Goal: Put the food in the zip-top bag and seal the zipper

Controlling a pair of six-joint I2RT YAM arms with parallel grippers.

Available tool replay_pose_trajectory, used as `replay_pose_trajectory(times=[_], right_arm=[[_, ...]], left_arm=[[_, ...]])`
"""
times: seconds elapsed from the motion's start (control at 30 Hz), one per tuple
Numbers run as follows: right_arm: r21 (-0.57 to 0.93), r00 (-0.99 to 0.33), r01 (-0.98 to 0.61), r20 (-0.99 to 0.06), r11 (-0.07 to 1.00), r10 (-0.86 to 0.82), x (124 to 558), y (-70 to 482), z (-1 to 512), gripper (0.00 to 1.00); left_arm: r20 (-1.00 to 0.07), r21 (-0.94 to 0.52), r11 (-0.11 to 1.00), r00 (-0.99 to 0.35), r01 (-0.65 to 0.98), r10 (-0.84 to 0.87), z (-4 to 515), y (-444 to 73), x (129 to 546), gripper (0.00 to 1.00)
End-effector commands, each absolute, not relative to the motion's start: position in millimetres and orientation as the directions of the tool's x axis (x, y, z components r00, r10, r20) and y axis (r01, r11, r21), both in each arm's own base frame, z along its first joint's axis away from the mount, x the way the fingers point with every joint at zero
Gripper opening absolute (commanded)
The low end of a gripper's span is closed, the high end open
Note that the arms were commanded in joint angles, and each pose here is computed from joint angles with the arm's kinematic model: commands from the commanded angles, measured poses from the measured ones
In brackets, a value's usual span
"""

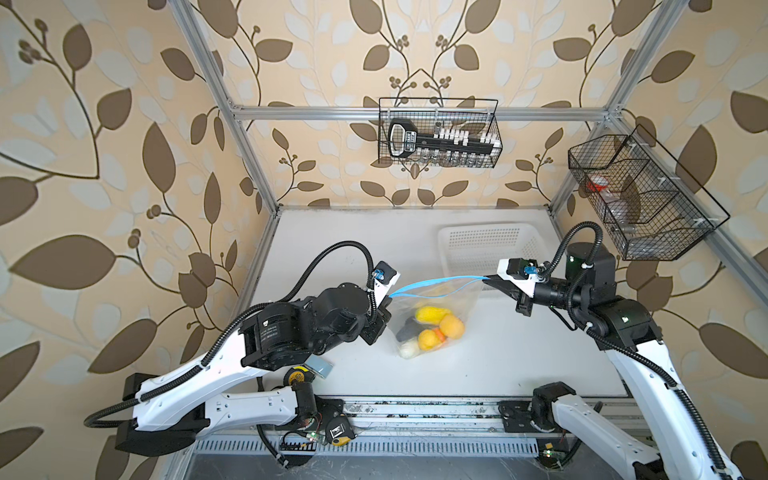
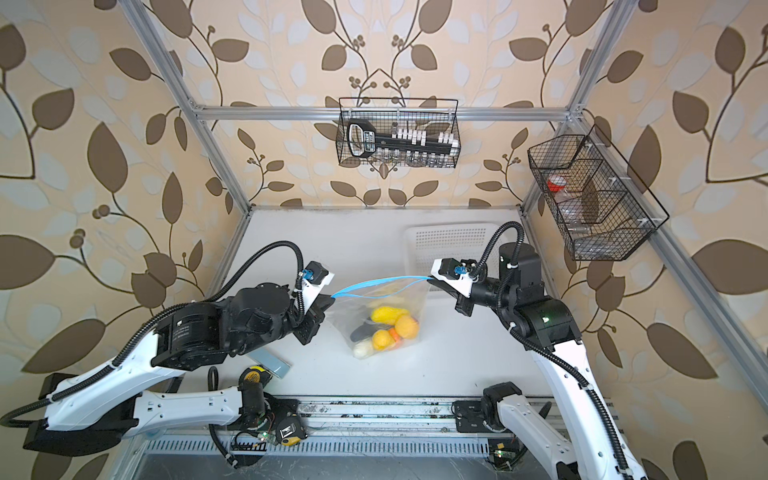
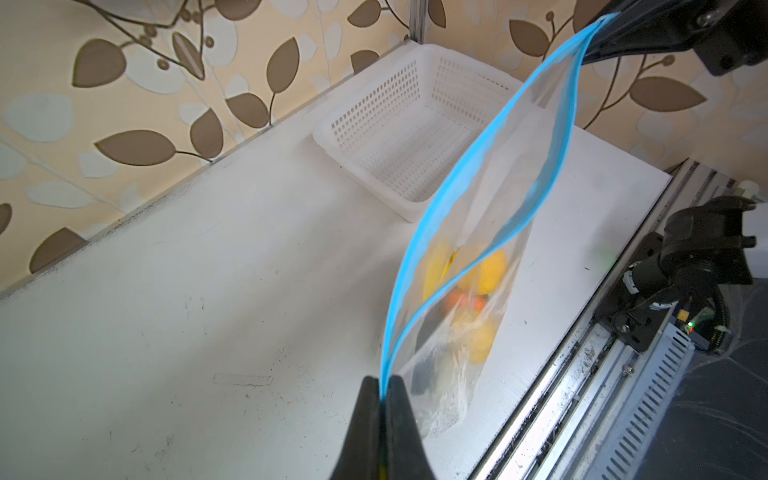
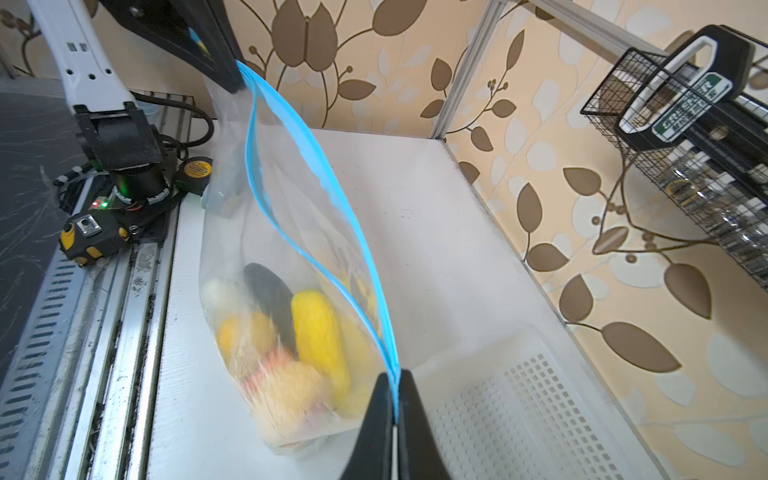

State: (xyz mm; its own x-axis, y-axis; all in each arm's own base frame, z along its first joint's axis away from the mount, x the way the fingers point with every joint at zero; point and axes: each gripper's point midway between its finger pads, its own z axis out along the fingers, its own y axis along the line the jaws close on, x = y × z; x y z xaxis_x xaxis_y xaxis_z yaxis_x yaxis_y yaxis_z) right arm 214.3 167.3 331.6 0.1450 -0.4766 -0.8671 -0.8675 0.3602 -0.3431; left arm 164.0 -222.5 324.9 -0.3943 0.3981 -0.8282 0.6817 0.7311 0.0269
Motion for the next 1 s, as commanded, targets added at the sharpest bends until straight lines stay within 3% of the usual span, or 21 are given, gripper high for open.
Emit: replay_pose_trajectory(times=[0.0,0.07,0.27,0.6,0.97], right_arm=[[-0.375,0.216,-0.884,-0.857,0.278,-0.467,204.0,174.6,325.8,0.35],[-0.399,0.244,-0.882,-0.842,0.251,-0.482,196.3,175.8,326.4,0.50],[-0.443,0.355,-0.884,-0.844,0.151,-0.403,166.4,192.8,353.3,0.69],[-0.459,0.482,-0.875,-0.808,-0.153,-0.339,144.0,274.2,345.8,0.77],[-0.501,0.521,-0.851,-0.768,-0.157,-0.371,182.6,309.1,346.5,0.75]], left_arm=[[-0.831,0.037,0.688,-0.360,0.725,0.425,327.1,-240.1,165.9,0.00],[-0.824,0.047,0.675,-0.353,0.736,0.442,323.4,-246.7,167.3,0.00],[-0.837,0.066,0.649,-0.312,0.758,0.449,330.6,-255.5,168.7,0.00],[-0.871,0.082,0.629,-0.252,0.773,0.423,342.1,-255.6,167.4,0.00],[-0.877,0.075,0.619,-0.243,0.782,0.414,342.8,-253.5,163.7,0.00]])
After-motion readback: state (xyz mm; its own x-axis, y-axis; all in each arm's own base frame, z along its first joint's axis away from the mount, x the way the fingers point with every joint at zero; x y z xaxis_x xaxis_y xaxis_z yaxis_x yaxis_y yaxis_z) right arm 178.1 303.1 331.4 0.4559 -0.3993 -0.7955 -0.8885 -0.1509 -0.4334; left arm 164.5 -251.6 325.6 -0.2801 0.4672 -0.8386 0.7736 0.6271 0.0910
